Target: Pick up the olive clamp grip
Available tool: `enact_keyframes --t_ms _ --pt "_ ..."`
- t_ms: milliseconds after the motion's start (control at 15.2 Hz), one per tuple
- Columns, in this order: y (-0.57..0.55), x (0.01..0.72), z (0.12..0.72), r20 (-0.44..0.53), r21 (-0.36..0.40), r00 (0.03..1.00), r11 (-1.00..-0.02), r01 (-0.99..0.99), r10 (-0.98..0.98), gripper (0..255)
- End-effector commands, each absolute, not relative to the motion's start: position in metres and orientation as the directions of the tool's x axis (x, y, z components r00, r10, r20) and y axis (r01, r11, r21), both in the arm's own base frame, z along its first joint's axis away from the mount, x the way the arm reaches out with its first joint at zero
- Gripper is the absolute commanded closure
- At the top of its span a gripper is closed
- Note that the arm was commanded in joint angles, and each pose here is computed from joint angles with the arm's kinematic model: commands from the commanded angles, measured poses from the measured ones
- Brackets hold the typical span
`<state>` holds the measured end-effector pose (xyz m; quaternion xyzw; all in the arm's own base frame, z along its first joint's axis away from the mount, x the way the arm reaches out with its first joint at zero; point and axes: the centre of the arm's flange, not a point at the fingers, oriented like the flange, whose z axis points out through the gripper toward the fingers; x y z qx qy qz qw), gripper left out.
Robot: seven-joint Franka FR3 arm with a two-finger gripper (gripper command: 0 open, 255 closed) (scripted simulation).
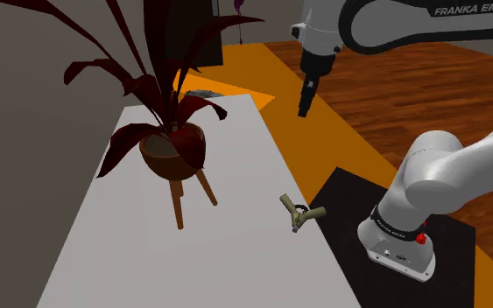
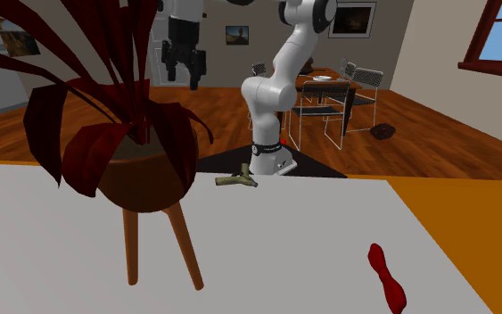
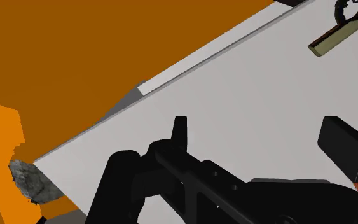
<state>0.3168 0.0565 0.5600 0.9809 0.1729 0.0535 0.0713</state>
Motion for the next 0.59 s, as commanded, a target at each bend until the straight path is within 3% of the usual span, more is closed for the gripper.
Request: enact_keyframes --t_ms 0,528 --pt "0.065 0.313 0.538 0.060 0.145 0.922 -0.917 0.372 0.384 0" --pt "0.107 0.292 0.451 -0.018 0.085 0.852 -0.848 0.523 0.523 0"
